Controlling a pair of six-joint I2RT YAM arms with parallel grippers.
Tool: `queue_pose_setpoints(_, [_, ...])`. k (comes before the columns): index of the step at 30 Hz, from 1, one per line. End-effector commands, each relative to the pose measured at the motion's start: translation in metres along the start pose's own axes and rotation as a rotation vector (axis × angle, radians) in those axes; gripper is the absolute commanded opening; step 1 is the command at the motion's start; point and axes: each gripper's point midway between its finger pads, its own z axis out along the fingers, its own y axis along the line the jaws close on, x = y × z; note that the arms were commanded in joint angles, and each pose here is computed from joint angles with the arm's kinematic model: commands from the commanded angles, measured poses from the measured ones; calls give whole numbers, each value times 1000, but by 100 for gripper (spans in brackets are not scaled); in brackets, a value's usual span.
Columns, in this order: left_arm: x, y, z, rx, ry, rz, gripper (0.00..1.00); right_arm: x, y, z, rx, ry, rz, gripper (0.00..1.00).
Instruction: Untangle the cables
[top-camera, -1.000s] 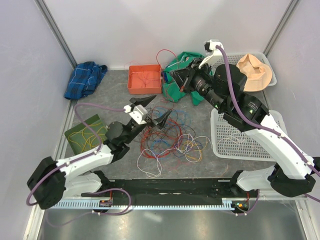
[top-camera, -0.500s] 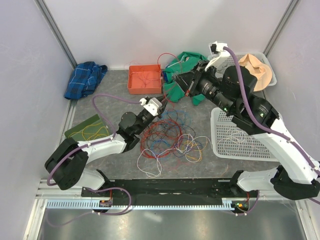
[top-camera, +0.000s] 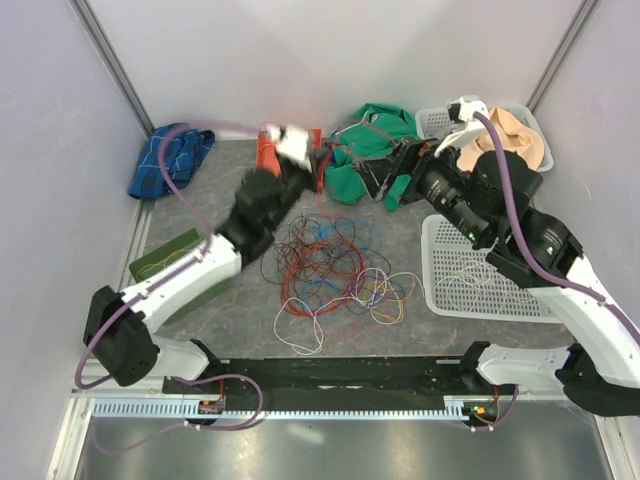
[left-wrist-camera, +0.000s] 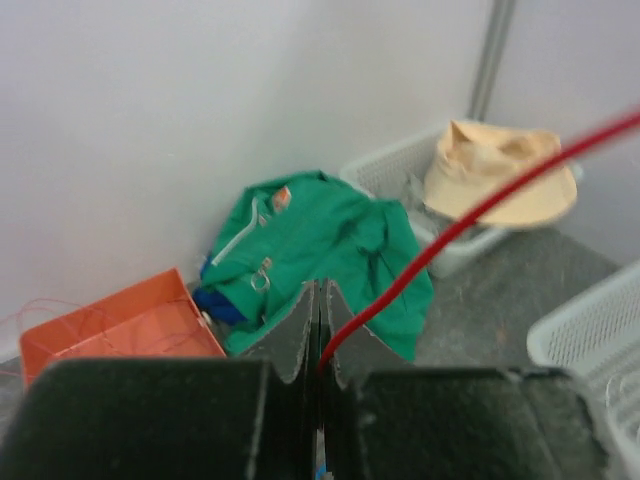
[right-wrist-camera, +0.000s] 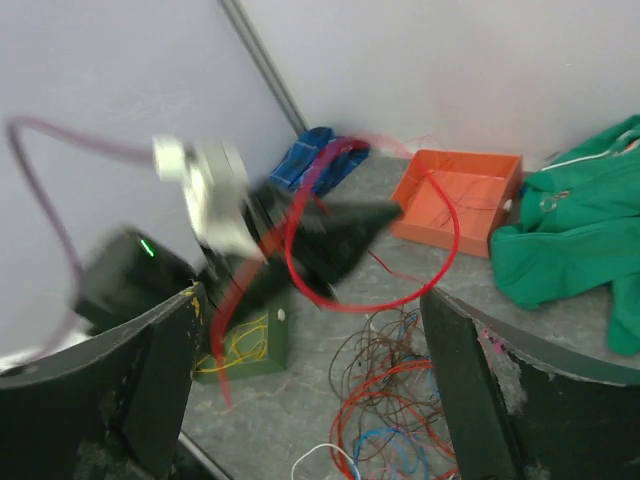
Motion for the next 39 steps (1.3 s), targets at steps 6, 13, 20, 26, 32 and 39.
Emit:
queue_pose_setpoints(6, [-79, 61, 27, -157, 367, -348, 2, 4, -49, -24, 172, -84, -66, 98])
queue_pose_setpoints(13, [-116, 96, 59, -261, 288, -337, 2, 39, -73, -35, 213, -67, -63, 98])
queue_pose_setpoints(20, [-157, 125, 89, -314, 67, -377, 2, 84, -94, -35, 231, -25, -72, 98])
queue_pose_setpoints(26, [-186, 149, 106, -391, -116, -347, 2, 128, -108, -24, 248, 49, -82, 98])
queue_pose_setpoints(32, [-200, 134, 105, -321, -154, -428, 2, 183, -116, 4, 221, 101, -75, 98])
queue_pose_setpoints(39, [-216, 149, 100, -378, -217, -345, 2, 208, -107, 14, 159, 151, -18, 98])
